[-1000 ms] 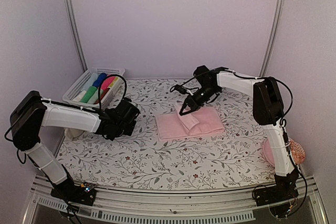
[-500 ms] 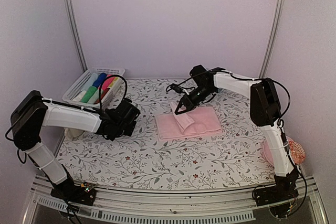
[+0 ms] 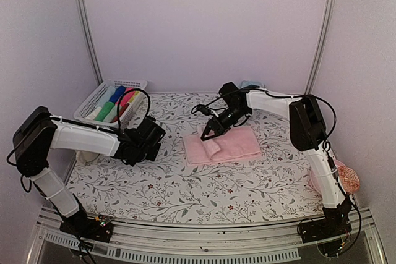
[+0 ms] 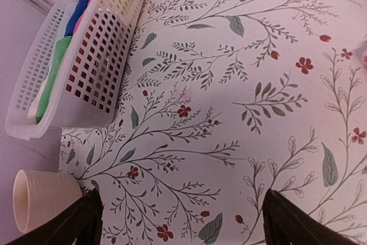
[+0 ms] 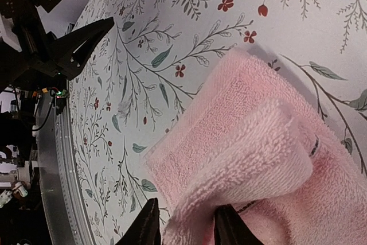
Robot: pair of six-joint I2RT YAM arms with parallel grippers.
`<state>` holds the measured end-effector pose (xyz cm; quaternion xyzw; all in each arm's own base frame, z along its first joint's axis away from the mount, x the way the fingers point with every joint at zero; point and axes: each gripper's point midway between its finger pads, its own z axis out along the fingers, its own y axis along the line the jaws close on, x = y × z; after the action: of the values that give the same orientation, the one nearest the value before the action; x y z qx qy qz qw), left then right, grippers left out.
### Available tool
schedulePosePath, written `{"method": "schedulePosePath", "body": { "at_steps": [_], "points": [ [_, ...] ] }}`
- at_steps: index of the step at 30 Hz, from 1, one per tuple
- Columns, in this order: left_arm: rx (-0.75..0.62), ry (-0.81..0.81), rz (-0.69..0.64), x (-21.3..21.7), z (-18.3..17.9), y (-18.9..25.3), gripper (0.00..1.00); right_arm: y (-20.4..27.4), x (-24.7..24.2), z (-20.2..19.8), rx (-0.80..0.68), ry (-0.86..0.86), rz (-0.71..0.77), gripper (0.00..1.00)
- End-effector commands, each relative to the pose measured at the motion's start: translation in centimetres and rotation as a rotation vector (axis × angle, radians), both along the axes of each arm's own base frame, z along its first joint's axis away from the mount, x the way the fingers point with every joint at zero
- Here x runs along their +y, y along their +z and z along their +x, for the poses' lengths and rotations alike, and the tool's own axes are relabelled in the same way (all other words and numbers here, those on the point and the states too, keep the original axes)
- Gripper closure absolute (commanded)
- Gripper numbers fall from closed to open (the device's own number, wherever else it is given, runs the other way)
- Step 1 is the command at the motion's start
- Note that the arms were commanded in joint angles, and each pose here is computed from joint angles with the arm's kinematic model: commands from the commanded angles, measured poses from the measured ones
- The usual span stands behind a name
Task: Roll the towels
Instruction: Fold the towel at the center of the board, then smooth out the towel at the center of the board.
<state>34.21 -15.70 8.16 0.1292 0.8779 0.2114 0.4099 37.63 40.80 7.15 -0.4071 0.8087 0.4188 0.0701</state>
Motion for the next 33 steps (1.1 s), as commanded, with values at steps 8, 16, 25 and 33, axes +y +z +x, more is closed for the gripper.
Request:
{"method": "schedulePosePath", "body": {
  "at_steps": [8, 16, 25, 33],
  "points": [
    [-0.006, -0.007, 0.002, -0.4, 0.1, -0.2, 0.03, 3.2, 2.0, -1.6, 0.016, 0.089, 0.133, 0.54],
    [0.013, -0.062, -0.065, -2.0, 0.3, -0.3, 0.03, 5.9, -1.2, 0.6, -0.11, 0.043, 0.09, 0.53],
    [-0.034, -0.339, -0.455, -10.7, 1.6, 6.1, 0.4, 5.3, -11.2, 3.2, -0.096, -0.134, 0.06, 0.59],
    [0.077, -0.556, -0.681, -20.7, 4.2, 6.4, 1.0, 2.1, -16.6, 5.0, -0.066, -0.255, 0.067, 0.6]
  ]
}}
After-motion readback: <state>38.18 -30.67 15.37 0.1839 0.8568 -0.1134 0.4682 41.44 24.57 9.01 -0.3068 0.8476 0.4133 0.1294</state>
